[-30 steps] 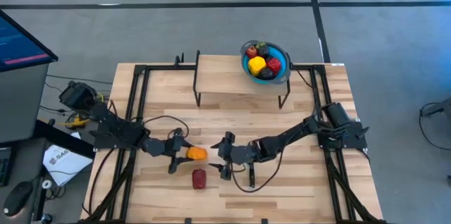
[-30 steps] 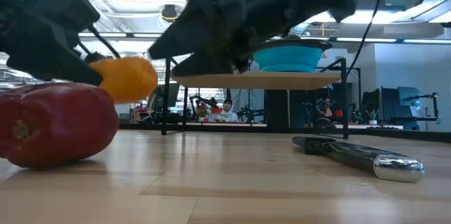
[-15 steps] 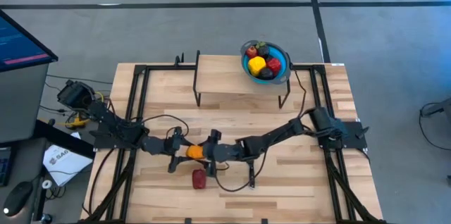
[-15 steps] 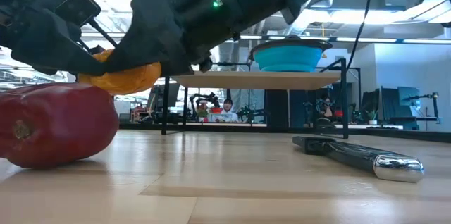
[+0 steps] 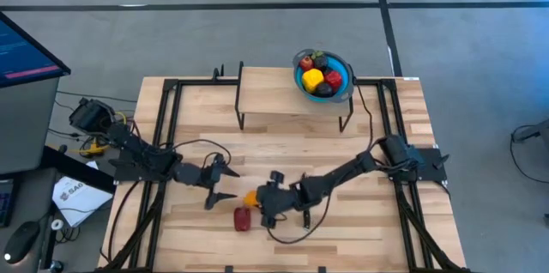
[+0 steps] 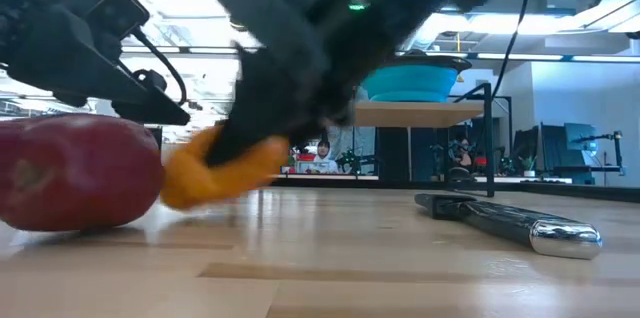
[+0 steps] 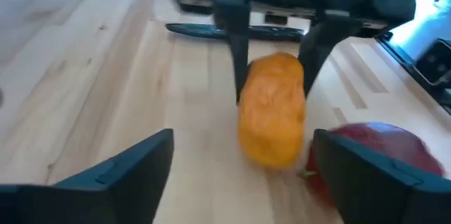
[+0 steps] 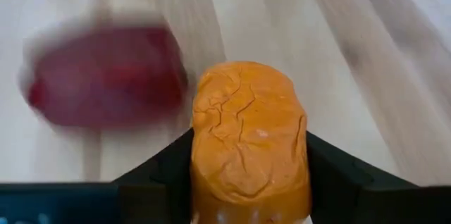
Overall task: Pick & Place Fruit
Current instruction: Put the yellow mango into the blue strainer bowl on the shelf
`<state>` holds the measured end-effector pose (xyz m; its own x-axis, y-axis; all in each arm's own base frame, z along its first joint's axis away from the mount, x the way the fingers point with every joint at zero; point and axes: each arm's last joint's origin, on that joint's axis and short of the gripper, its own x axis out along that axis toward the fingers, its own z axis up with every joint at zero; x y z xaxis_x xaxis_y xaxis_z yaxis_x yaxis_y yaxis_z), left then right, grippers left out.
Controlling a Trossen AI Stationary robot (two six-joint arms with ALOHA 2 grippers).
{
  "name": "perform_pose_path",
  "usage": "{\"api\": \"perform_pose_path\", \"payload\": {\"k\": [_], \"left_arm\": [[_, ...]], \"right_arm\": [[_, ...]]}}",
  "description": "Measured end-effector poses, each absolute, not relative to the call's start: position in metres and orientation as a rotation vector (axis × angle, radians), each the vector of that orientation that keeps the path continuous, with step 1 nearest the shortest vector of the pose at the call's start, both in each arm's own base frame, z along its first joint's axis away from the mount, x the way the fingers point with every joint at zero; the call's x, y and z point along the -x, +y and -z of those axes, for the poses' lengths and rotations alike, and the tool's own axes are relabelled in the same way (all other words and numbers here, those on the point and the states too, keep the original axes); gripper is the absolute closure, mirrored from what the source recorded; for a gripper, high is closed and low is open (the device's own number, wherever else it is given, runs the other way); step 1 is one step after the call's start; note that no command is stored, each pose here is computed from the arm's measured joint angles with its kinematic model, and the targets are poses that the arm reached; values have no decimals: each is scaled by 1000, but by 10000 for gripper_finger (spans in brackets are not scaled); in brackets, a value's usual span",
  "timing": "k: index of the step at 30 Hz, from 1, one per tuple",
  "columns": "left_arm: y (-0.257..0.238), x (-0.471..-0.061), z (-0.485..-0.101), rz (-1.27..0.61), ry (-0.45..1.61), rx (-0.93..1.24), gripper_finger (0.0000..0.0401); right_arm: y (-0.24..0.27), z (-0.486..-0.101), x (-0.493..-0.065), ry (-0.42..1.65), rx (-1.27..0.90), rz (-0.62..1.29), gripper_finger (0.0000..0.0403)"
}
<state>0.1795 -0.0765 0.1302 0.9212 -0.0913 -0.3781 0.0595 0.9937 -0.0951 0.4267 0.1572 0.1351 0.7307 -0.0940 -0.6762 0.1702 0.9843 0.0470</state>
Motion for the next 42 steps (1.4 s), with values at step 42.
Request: {"api": "perform_pose_path", "payload": {"k": [42], "left_arm": [[-67,-185,-134,9,348,107,82]], "right_arm": [[-85,-330,-310,531,-210,1205,173]]}}
